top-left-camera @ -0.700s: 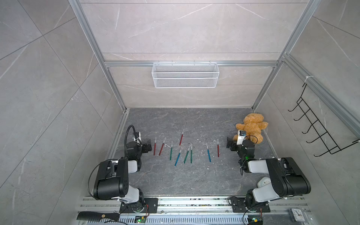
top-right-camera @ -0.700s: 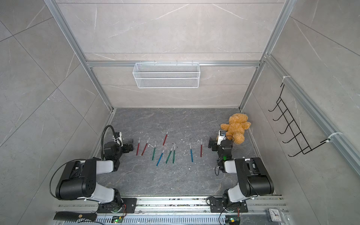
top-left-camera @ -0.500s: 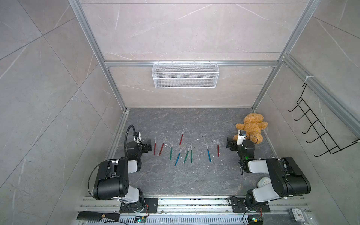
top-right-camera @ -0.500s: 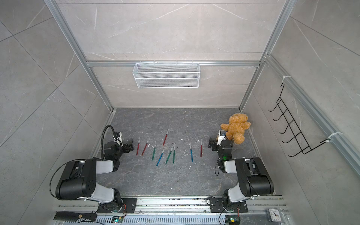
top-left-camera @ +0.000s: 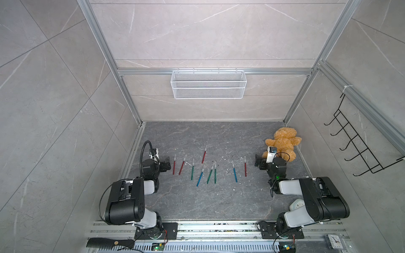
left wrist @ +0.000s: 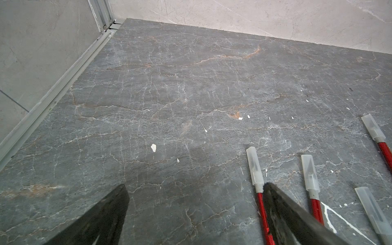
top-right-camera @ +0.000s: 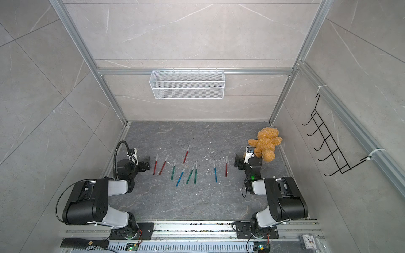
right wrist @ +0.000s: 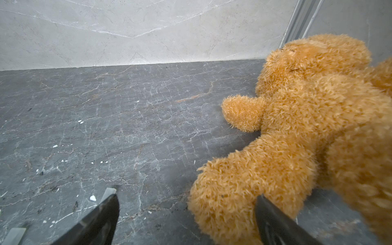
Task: Remove protective caps from carving knives
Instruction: Pick up the carving knife from the center of the board.
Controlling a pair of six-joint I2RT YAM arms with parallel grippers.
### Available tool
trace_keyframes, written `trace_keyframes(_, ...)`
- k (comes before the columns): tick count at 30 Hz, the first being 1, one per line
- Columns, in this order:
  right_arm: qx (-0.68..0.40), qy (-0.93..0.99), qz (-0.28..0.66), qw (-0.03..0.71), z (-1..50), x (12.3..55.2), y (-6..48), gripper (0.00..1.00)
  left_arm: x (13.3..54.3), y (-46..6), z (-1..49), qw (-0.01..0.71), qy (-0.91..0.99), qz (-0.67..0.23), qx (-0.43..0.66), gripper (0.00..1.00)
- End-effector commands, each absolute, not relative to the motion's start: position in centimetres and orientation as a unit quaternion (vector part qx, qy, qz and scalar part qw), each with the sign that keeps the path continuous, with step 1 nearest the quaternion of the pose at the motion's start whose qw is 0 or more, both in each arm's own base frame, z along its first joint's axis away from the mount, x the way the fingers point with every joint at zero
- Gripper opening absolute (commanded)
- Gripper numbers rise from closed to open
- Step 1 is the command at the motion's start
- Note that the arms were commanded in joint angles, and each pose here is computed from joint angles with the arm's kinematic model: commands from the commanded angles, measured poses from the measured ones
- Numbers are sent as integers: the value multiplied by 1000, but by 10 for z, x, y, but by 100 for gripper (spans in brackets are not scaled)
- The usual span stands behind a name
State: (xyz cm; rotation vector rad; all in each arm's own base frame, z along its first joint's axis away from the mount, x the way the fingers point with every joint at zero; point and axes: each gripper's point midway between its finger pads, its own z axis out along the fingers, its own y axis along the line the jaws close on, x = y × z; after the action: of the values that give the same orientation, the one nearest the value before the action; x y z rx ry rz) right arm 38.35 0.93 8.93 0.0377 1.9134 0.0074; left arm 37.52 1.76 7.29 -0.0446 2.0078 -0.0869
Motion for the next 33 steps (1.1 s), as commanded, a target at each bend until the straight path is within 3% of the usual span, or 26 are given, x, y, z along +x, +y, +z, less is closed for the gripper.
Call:
trace_keyframes(1,5,810,2,586,96,390,13,100,384,17,86,555,831,-36,-8,100)
trace_keyframes(8,12,807,-6,591,99,390,9,100,384,17,86,554,832,-37,-8,100)
trace_keyframes(12,16,822,-34,568,136,390,10,100,389,24,105,549,835,-24,-29,100)
trace_keyframes(16,100,790,29,604,216,388,15,100,389,1,129,535,844,-18,17,100)
trace_keyframes(18,187,758,92,618,251,382,10,99,394,0,167,577,816,-18,-21,100)
trace_keyframes(22,327,743,146,565,260,369,-2,100,403,0,240,600,787,-86,-110,100)
trace_keyframes(24,280,749,191,569,269,378,20,100,401,9,236,550,802,-113,-202,100)
trace_keyframes(26,265,736,234,578,274,382,33,100,401,-6,246,513,824,-158,-180,100)
trace_keyframes(30,236,762,236,555,267,382,46,100,397,-11,246,494,831,-172,-186,100)
trace_keyframes(33,194,797,224,526,260,382,68,100,389,3,234,469,824,-172,-267,99)
